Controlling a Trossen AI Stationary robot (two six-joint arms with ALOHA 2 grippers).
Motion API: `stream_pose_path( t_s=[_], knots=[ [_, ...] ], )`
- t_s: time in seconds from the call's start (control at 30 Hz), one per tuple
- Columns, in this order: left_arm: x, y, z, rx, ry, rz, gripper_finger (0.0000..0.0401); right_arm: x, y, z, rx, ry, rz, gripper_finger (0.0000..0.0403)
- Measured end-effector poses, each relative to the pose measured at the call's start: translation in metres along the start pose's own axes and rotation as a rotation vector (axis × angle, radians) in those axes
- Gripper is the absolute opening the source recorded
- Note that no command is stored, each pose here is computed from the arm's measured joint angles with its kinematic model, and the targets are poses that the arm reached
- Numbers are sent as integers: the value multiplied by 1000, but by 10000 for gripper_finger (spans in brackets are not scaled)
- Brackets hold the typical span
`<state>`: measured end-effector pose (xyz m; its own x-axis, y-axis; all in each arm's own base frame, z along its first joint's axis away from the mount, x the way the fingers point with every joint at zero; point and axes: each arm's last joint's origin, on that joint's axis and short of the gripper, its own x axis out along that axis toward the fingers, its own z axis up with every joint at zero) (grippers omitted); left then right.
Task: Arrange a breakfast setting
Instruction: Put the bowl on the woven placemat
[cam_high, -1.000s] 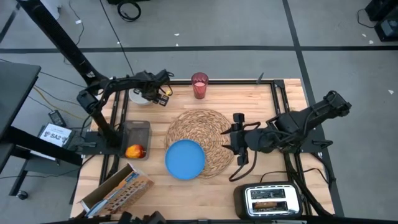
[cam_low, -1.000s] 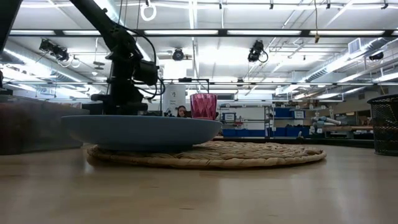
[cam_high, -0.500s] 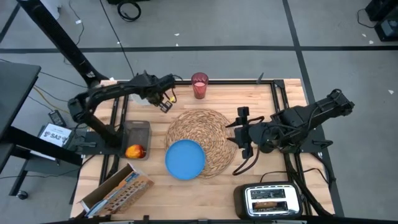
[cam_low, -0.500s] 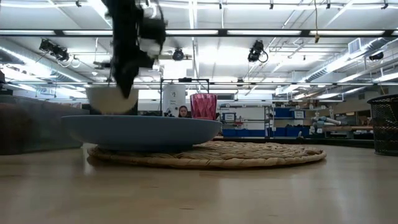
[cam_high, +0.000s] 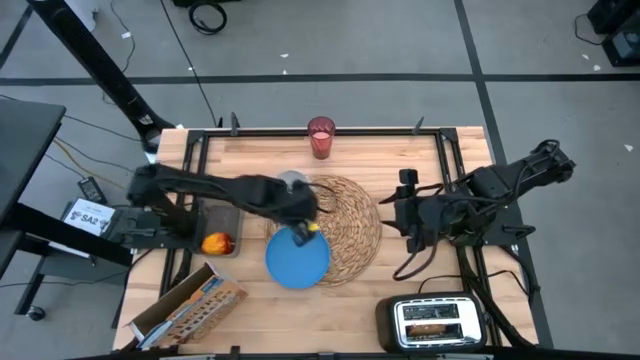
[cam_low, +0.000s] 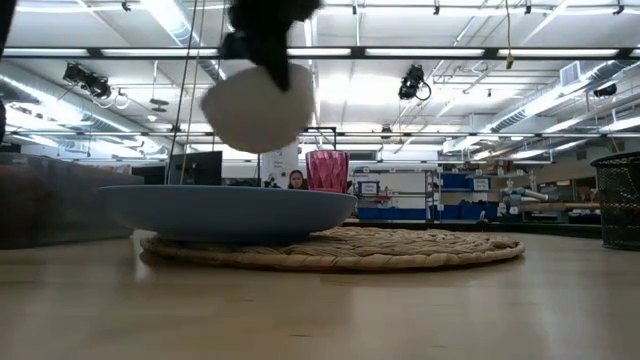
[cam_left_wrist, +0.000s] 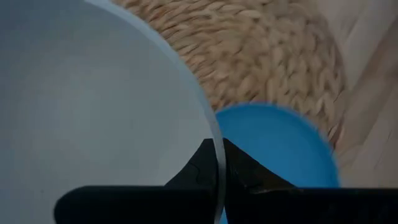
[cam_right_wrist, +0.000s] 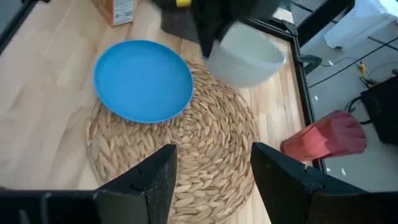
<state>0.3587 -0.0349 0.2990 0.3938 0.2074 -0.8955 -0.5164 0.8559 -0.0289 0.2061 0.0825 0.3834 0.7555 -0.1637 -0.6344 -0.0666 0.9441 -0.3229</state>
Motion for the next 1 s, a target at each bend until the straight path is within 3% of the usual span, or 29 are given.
stream_pose_path(
  t_s=[0.2, 0.4, 0.63, 1.0],
  knots=[
    [44, -34, 36, 82, 9, 13, 9, -13, -2, -10, 50, 38, 56, 211],
    [80, -42, 54, 128, 9, 25, 9, -28, -2, -25, 134, 110, 105, 211],
    [118, -45, 50, 210, 58, 51, 9, -32, 2, -30, 180, 164, 139, 211],
    [138, -41, 49, 250, 92, 49, 13, -31, 3, -29, 215, 159, 141, 211]
  ],
)
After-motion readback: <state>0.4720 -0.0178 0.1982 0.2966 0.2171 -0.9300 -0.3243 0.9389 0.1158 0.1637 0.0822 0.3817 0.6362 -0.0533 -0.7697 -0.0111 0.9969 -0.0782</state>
